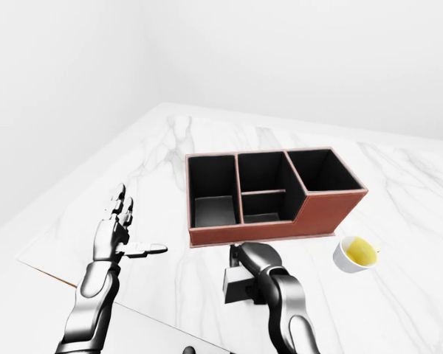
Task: Pick up the book and place it in the front compartment of the caddy.
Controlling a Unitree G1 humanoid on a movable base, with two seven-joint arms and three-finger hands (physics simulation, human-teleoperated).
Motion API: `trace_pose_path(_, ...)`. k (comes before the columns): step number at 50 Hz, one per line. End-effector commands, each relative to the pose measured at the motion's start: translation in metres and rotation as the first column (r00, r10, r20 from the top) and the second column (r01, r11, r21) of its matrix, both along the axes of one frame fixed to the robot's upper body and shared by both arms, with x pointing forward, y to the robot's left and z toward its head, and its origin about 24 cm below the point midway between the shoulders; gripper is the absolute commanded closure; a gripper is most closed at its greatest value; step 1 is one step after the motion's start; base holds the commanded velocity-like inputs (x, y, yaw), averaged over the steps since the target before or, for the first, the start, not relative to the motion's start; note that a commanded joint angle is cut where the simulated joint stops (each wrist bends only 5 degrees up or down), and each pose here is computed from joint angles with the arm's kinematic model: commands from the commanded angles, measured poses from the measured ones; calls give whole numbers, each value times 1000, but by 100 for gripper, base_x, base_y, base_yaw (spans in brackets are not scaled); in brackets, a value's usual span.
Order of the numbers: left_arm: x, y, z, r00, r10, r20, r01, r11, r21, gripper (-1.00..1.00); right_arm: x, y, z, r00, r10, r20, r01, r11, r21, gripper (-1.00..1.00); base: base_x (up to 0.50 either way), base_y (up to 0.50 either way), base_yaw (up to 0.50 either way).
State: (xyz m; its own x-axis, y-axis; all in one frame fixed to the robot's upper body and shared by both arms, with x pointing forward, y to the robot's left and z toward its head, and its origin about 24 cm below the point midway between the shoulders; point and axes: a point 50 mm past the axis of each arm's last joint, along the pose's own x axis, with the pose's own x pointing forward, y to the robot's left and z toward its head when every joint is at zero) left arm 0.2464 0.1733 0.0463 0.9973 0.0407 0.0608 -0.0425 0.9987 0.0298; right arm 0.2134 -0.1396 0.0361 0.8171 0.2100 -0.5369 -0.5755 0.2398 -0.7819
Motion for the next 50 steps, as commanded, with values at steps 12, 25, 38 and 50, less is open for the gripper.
trace_pose_path(12,8,-6,-11,999,5,-38,-5,1000,6,-100,10,2,27,992,1,124,1,1000,-15,100,0,0,0)
trace_pose_path(25,7,-6,-9,1000,6,-28,-6,1000,4,-100,7,10,94,907,-3,422,16,999,-27,100,0,0,0)
trace_pose_path(38,7,-5,-10,999,6,-32,-6,1000,3,-100,4,17,127,826,-2,564,35,998,-49,100,0,0,0)
trace_pose_path(50,8,-5,-11,999,7,-35,-7,1000,2,-100,0,17,156,734,-19,679,78,995,-56,100,0,0,0)
